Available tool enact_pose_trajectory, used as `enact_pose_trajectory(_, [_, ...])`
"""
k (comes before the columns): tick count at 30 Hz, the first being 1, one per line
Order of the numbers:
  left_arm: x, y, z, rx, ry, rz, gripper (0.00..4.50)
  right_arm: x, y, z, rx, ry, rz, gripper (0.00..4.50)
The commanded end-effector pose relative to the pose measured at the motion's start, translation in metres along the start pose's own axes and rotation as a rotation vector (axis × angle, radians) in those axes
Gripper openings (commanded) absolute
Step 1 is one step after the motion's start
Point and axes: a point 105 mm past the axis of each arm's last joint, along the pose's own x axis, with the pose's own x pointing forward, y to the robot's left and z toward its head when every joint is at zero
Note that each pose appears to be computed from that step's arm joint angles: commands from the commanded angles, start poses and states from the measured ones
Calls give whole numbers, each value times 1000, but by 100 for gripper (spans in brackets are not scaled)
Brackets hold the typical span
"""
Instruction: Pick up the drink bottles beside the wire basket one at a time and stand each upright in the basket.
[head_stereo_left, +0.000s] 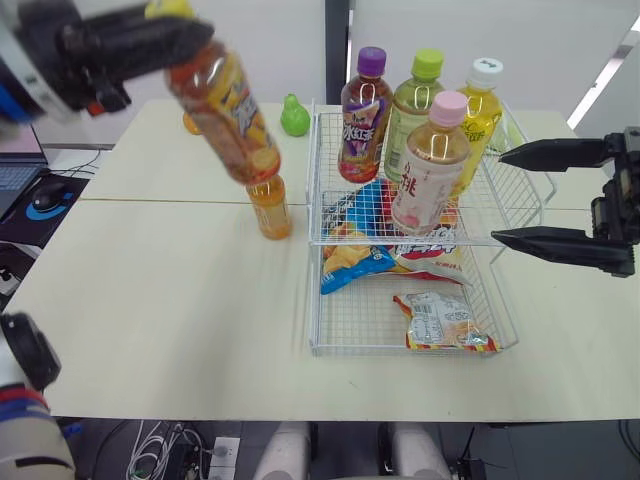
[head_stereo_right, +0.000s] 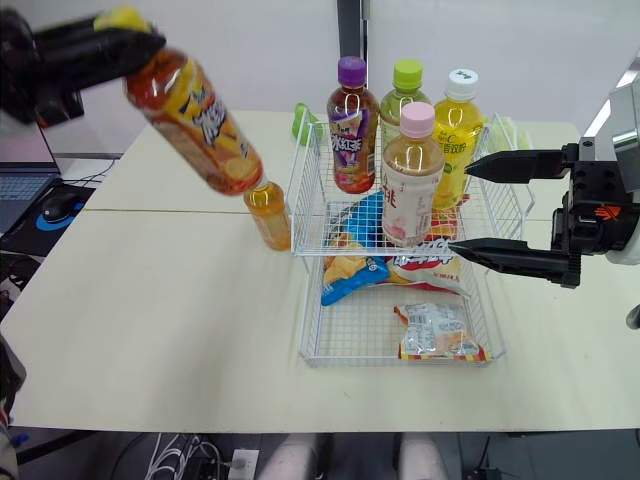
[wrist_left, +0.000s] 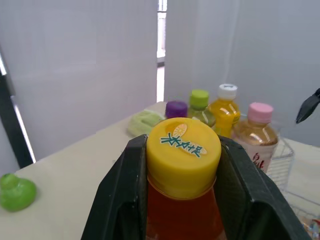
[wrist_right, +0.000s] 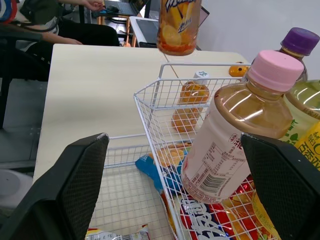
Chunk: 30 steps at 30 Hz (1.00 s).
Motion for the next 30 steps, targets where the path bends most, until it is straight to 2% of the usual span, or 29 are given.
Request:
enact_pose_trajectory(1, [7,-7,22,22,-34,-87,139,-6,1,9,-44,-6,-32,450])
enact_pose_trajectory(3, [15,-10,23,17,-17,-138,139,-7,1,8,-43,-6,-36,450])
enact_pose_trajectory(10, [57,-18,-4,62,97,-275,139,-9,0,6,-44,-8,-44,450])
enact_pose_trajectory(20, [93,-30,-14,40,109,-415,139,-12,1,4,-44,-4,-54,450])
enact_pose_trajectory(30, [124,-43,-51,55,153,-472,139,-17,2,3,-38,2,-69,450])
